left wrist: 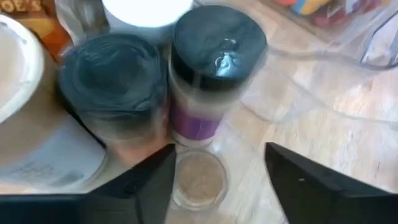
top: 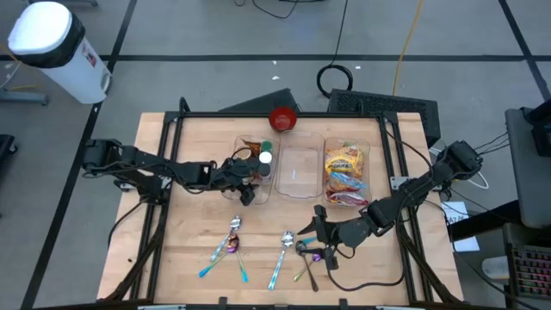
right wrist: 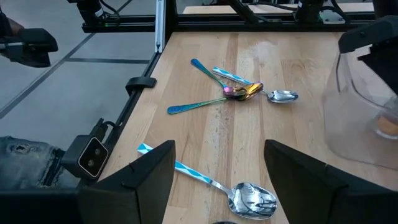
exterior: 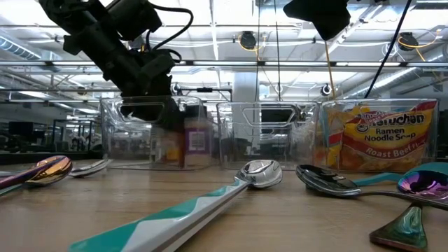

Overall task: Pick & Place Food Item
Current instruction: Put the brown seasoning bottle into the left transparent bin, then adjust the left transparent bin

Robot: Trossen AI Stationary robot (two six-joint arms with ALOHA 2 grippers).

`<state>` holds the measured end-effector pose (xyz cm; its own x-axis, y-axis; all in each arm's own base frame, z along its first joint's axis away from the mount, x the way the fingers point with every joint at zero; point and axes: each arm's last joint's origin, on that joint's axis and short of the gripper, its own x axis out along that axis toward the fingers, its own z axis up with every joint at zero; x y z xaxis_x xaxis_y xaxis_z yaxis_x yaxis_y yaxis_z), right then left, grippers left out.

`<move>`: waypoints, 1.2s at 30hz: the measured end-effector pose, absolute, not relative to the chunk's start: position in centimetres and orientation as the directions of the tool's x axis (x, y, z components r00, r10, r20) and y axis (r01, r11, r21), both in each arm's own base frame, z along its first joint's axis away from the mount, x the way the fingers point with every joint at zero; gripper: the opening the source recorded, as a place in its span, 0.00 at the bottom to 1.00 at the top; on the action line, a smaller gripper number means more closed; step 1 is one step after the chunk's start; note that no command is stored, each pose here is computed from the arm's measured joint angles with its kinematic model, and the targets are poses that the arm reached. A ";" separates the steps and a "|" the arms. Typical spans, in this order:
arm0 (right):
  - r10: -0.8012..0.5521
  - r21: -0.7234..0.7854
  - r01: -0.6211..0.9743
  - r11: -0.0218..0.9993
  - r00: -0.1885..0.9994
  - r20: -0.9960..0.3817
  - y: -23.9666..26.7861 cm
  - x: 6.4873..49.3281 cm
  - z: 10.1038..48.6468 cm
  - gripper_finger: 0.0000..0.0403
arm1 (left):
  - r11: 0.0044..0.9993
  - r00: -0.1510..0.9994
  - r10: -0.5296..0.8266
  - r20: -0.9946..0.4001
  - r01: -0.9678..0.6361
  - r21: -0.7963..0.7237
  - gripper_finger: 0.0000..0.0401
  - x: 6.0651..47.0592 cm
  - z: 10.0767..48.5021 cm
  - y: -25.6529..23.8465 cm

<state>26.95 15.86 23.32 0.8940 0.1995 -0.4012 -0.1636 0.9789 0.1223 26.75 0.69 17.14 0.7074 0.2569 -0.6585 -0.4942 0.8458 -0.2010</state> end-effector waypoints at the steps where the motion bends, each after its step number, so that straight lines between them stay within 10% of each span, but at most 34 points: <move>1: 0.200 0.122 -0.164 0.979 0.894 -0.402 15.9 27.0 23.3 0.59 | 0.846 0.709 0.258 -0.656 -0.494 -0.202 0.58 26.8 17.2 0.7; 14: 0.200 0.122 -0.164 0.979 0.894 -0.401 15.9 27.0 23.3 0.59 | 0.868 0.730 0.200 -0.653 -0.442 -0.228 0.03 26.6 17.7 0.5; 24: 0.200 0.126 -0.162 0.979 0.885 -0.420 15.9 26.8 23.1 0.59 | 0.876 0.777 0.171 -0.606 -0.401 -0.267 0.01 24.1 21.1 -0.8; 36: 0.212 0.136 -0.169 0.976 0.880 -0.426 16.3 26.6 23.1 0.59 | 0.653 0.460 0.425 -0.779 -0.752 -0.087 0.02 17.0 20.2 -4.4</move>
